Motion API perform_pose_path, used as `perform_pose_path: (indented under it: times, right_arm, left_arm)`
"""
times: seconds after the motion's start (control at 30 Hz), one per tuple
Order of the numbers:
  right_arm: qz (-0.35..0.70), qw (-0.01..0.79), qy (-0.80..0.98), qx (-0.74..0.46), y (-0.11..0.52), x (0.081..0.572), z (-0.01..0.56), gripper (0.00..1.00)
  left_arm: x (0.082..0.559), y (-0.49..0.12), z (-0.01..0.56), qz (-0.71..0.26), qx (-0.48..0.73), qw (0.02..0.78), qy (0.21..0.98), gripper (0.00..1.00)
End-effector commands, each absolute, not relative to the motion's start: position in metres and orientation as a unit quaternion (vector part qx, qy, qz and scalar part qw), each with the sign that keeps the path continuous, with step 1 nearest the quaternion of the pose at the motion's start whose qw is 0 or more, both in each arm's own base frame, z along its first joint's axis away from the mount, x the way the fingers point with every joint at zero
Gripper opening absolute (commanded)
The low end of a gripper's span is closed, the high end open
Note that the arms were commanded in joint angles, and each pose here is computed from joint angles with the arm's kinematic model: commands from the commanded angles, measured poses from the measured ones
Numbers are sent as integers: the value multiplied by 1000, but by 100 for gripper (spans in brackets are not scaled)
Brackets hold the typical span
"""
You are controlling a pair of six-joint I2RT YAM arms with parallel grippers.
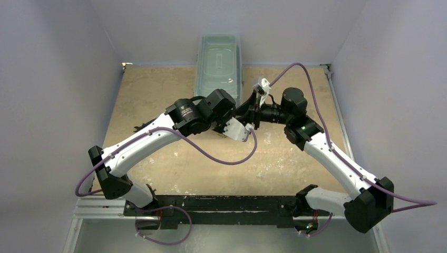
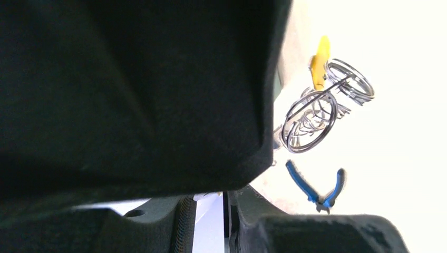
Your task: Remove the keys from the keyring
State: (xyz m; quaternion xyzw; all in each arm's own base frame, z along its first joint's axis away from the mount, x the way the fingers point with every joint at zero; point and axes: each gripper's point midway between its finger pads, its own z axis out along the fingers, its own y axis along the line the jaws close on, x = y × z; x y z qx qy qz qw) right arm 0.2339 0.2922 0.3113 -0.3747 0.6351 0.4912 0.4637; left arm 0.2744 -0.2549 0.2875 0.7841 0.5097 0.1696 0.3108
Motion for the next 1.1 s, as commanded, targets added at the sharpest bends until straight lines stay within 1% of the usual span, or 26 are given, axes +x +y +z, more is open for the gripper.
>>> perform_pose_path:
  times: [0.0,0.07,0.2,0.3,0.37,0.5,0.63,0.73,0.8,0.9,0.93,1.07]
  right_arm:
    - [514,477,589,-401,286,211,322,63]
    - [514,485,586,-397,276,211,326,63]
    - [516,493,591,-376,258,213,330,68]
    - [510,503,584,-383,253,210,334,65]
    - [492,512,594,-378,251,217,327,64]
    - [486,515,602,-369,252,224,323,68]
    - [488,524,598,-361,256,233,324,70]
    - [479,538,596,-354,256,242,325,69]
    - [475,546,595,-350,258,247,328,65]
    - [468,550,599,-347,260,254,330,57]
    - [461,551,603,-348,260,256,329,51]
    - [435,547,625,-347,259,266,323,36]
  left_arm:
    - [280,-289,334,114,714,436,536,0]
    - [281,-288,335,106,709,446,536,0]
    - [281,-286,334,95,705,450,540,0]
    - [284,-287,333,89,697,451,550,0]
    - [287,-291,335,84,689,455,558,0]
    - [289,-297,339,70,680,458,569,0]
    - [290,-302,344,60,671,465,574,0]
    - [289,-305,346,50,670,467,575,0]
    - [288,-306,348,46,667,467,579,0]
    - [288,-310,349,34,661,467,587,0]
    - [287,-312,350,28,658,467,590,0]
    - [282,-319,352,-1,649,463,603,0]
